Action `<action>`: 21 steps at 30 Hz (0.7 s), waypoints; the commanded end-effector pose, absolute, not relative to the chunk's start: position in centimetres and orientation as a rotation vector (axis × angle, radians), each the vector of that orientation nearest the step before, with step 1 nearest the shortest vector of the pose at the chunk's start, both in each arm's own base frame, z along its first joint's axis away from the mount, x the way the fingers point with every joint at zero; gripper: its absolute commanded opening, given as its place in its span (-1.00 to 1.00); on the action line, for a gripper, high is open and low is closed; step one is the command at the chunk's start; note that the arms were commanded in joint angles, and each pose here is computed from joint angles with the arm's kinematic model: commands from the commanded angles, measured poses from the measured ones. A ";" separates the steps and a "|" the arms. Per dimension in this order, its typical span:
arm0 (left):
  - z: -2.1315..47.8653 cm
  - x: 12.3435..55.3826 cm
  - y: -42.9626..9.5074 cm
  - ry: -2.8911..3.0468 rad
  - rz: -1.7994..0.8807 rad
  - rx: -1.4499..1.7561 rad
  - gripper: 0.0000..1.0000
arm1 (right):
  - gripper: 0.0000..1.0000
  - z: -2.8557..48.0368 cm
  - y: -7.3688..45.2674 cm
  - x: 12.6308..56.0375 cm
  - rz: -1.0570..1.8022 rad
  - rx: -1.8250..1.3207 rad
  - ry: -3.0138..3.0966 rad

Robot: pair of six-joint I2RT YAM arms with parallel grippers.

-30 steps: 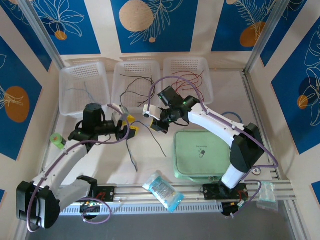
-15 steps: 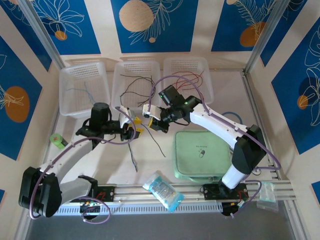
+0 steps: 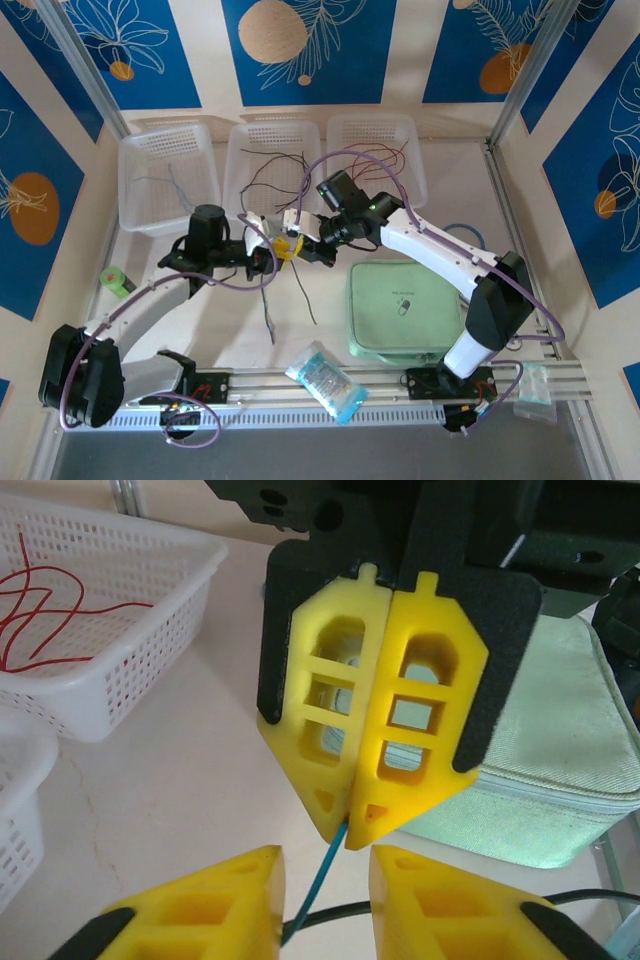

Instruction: Untangle the cables

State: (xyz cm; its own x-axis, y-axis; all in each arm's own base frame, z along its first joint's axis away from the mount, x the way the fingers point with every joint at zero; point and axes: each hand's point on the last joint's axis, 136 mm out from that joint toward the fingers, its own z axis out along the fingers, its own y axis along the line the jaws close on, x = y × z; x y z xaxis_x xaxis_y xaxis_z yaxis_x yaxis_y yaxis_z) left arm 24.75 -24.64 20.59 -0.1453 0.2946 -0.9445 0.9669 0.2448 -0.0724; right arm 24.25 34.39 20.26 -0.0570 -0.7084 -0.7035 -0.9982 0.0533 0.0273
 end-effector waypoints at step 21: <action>24.9 28.5 -24.3 1.690 -0.862 0.961 -1.00 | 0.07 25.7 30.2 25.2 0.897 -1.248 1.863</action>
